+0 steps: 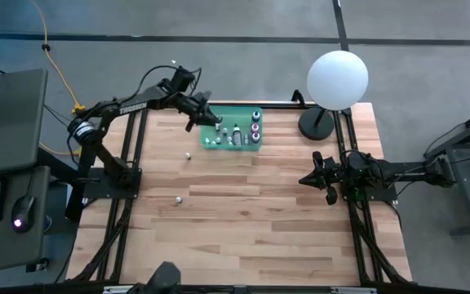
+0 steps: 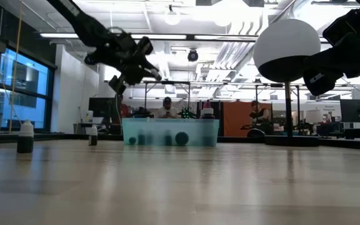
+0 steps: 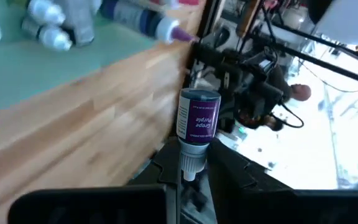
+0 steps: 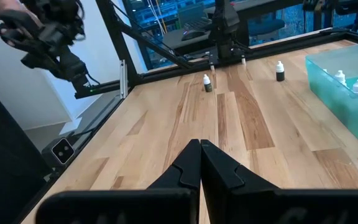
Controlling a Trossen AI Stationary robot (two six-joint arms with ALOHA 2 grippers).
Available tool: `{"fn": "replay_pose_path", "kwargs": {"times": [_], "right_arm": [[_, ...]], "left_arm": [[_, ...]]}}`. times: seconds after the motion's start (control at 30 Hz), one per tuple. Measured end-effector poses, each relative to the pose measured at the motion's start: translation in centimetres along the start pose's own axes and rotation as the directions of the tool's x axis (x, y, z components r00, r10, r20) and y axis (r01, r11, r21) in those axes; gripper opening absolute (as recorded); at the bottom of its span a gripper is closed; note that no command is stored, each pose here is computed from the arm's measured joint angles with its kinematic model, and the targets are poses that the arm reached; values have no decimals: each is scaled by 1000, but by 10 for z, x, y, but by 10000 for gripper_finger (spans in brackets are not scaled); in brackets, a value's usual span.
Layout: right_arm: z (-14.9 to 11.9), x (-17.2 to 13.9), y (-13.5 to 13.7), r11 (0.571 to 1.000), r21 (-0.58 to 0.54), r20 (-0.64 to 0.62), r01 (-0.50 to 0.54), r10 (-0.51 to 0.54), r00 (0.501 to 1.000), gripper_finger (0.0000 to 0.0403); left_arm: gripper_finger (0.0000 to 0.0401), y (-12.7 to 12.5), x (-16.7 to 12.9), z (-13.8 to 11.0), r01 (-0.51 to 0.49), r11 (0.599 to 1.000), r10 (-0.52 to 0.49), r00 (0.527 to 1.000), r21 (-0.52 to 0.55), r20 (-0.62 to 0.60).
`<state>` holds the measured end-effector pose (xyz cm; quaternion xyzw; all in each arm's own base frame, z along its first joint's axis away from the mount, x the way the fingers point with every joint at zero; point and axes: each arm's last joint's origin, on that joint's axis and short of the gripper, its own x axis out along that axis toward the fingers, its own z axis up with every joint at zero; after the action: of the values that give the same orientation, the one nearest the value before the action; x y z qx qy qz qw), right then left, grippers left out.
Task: Pick & Place food coloring
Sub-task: Put the small purple food coloring into the bin
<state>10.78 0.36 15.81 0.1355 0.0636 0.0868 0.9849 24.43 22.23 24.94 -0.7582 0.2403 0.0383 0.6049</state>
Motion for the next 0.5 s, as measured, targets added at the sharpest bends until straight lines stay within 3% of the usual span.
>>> {"fn": "replay_pose_path", "kwargs": {"times": [0.13,0.5], "right_arm": [[0,0,0,1000,0,0,0,0,1000,0],[0,0,0,1000,0,0,0,0,1000,0]], "left_arm": [[40,18,6,17,-2,992,-8,997,-129,-76],[40,44,-4,44,23,951,-62,991,-308,-120]]}}
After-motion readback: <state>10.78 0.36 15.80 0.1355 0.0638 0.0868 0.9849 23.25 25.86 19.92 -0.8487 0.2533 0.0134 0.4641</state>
